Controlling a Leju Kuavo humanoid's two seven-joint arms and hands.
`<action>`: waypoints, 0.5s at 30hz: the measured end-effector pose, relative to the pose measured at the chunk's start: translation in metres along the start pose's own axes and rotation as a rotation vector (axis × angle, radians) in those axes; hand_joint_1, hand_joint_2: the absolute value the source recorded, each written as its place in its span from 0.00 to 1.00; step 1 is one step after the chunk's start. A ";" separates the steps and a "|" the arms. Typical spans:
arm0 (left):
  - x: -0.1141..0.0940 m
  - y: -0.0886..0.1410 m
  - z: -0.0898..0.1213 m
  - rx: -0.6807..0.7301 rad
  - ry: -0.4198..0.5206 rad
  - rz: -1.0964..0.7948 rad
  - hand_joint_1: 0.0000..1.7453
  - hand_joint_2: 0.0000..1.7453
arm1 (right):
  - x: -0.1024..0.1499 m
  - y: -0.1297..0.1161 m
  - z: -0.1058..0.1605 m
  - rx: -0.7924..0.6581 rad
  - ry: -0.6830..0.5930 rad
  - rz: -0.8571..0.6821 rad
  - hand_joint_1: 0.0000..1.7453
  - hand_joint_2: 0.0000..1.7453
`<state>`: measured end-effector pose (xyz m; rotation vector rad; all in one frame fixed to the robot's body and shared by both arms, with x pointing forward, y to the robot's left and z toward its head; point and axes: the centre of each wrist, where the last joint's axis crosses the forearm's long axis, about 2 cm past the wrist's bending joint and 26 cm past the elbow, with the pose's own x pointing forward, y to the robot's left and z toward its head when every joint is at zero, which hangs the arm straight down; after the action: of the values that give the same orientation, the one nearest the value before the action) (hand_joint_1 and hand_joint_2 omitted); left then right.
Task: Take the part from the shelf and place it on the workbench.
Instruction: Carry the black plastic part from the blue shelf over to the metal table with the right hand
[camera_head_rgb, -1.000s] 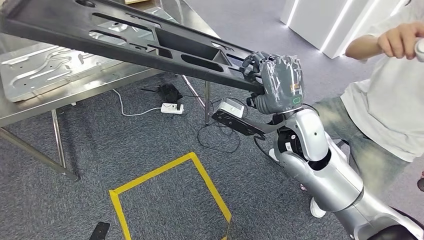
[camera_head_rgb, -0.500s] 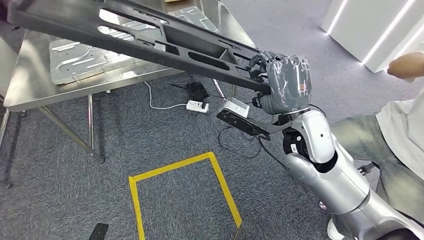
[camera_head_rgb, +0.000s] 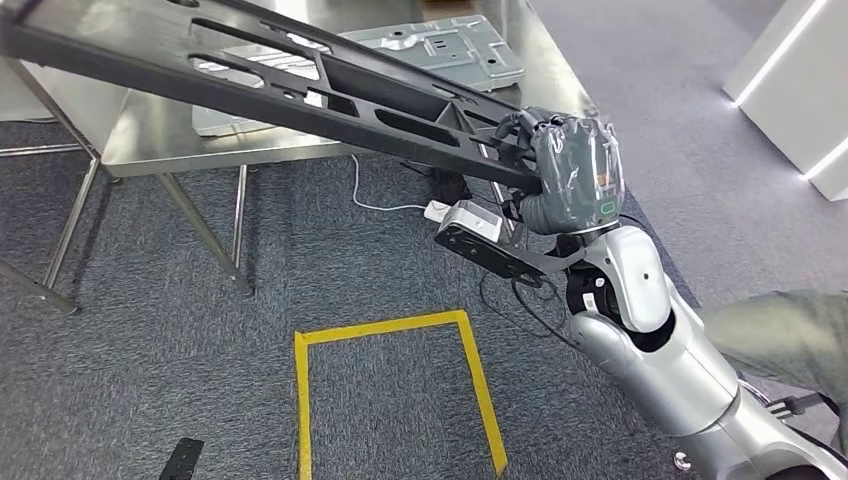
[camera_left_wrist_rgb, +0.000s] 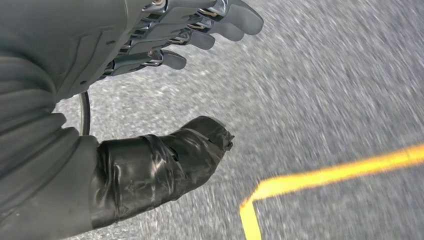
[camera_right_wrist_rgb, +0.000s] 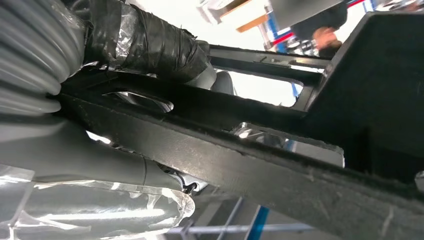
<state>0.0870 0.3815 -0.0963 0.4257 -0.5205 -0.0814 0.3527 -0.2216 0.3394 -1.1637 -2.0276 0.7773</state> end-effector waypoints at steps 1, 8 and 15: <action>0.000 0.003 -0.001 0.010 0.002 0.000 0.00 1.00 | 0.000 0.000 0.000 0.000 0.001 0.000 1.00 1.00; -0.005 0.016 -0.002 0.048 0.020 0.012 0.00 1.00 | -0.002 -0.004 -0.003 -0.012 0.006 0.002 1.00 1.00; -0.005 0.018 -0.003 0.057 0.018 0.008 0.00 1.00 | -0.005 -0.006 -0.004 -0.014 0.012 0.006 1.00 1.00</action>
<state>0.0839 0.4002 -0.0933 0.4791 -0.5072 -0.0551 0.3547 -0.2280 0.3446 -1.1797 -2.0242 0.7581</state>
